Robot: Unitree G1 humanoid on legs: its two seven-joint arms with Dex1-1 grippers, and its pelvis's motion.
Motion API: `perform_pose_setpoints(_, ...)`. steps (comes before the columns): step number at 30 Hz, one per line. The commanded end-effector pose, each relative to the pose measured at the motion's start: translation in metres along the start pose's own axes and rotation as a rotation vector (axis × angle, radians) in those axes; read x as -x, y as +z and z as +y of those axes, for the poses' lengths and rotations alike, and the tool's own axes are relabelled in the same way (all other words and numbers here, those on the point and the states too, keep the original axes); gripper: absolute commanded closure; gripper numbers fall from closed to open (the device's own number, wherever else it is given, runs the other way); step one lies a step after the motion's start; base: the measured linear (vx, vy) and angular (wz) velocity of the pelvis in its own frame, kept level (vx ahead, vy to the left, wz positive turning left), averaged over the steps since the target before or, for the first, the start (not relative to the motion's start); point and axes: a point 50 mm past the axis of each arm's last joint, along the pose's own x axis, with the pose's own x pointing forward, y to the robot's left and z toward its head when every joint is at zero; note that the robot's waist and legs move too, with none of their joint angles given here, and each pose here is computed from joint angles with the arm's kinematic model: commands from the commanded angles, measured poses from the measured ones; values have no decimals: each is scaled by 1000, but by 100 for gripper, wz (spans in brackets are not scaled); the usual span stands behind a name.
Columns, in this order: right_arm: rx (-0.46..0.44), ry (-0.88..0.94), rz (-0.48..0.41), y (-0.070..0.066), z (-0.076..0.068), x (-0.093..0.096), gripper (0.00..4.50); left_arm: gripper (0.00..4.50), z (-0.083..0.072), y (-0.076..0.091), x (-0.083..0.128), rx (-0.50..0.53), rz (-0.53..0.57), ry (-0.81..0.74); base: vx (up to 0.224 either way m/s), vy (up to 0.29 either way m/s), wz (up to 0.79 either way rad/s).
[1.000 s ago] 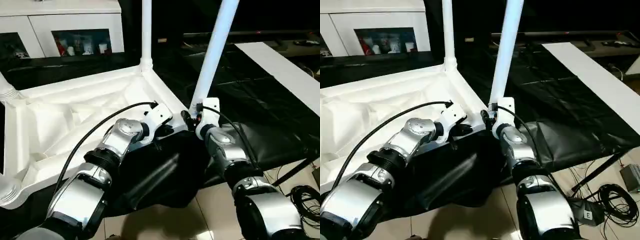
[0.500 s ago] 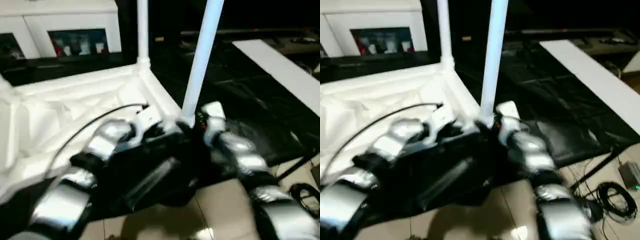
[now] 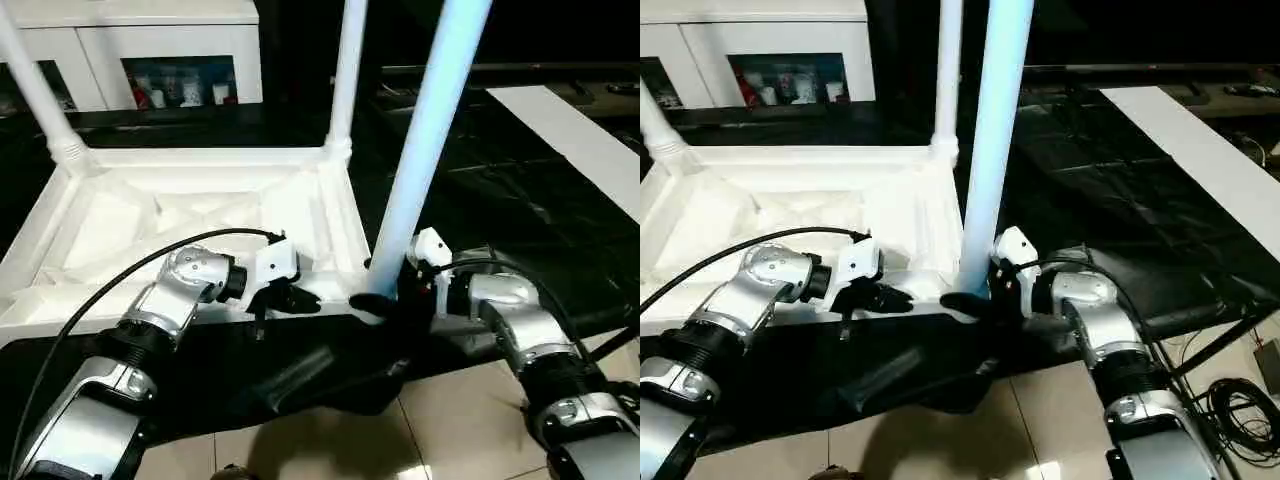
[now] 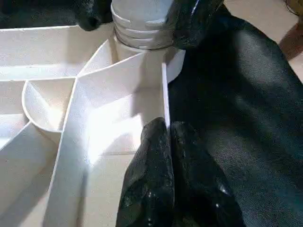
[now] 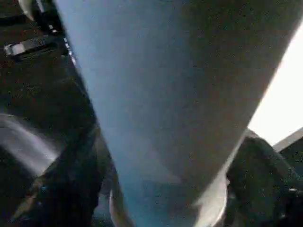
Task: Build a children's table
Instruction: Rotate leg to tighten
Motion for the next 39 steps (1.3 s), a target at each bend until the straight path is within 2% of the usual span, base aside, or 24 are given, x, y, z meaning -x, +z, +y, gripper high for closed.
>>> perform_pose_setpoints(1,21,35,27,0,3,-2,109,450,-6,1,-7,-12,-11,-51,0,0,0)
perform_pose_setpoints(7,24,43,37,0,3,-1,168,450,-7,1,-5,-4,-12,-49,0,0,0)
perform_pose_setpoints(13,2,9,27,-1,1,0,181,450,-6,0,-5,6,-10,-42,0,0,0)
perform_pose_setpoints(18,-93,-243,-6,-9,-12,-8,183,450,4,-7,-10,45,70,100,0,0,0)
perform_pose_setpoints(19,-143,-402,-8,-14,-18,-15,183,450,14,-10,-13,89,104,218,0,0,0)
perform_pose_setpoints(21,-173,-487,-9,-17,-20,-19,183,450,19,-9,-16,117,110,283,0,0,0)
perform_pose_setpoints(23,-238,-620,-20,-19,-23,-27,184,450,27,-7,-21,169,117,388,0,0,0)
perform_pose_setpoints(25,-324,-843,-22,-20,-29,-34,184,450,37,0,-28,245,112,524,0,0,0)
perform_pose_setpoints(28,-405,-972,-47,-15,-31,-43,184,450,42,7,-36,287,98,597,0,0,0)
perform_pose_setpoints(31,-379,-985,-46,-7,-31,-52,184,450,42,11,-42,281,89,594,0,0,0)
perform_pose_setpoints(32,-358,-945,-66,0,-30,-59,184,450,41,13,-46,268,81,574,0,0,0)
perform_pose_setpoints(33,-358,-945,-66,0,-30,-59,184,450,41,13,-46,268,81,574,0,0,0)
perform_pose_setpoints(34,-320,-876,-95,8,-30,-63,184,450,40,14,-46,244,74,548,0,0,0)
perform_pose_setpoints(37,-280,-829,-126,14,-29,-65,184,450,38,14,-46,215,71,518,0,0,0)
perform_pose_setpoints(39,-231,-799,-148,18,-30,-63,128,450,37,14,-45,207,61,492,0,0,0)
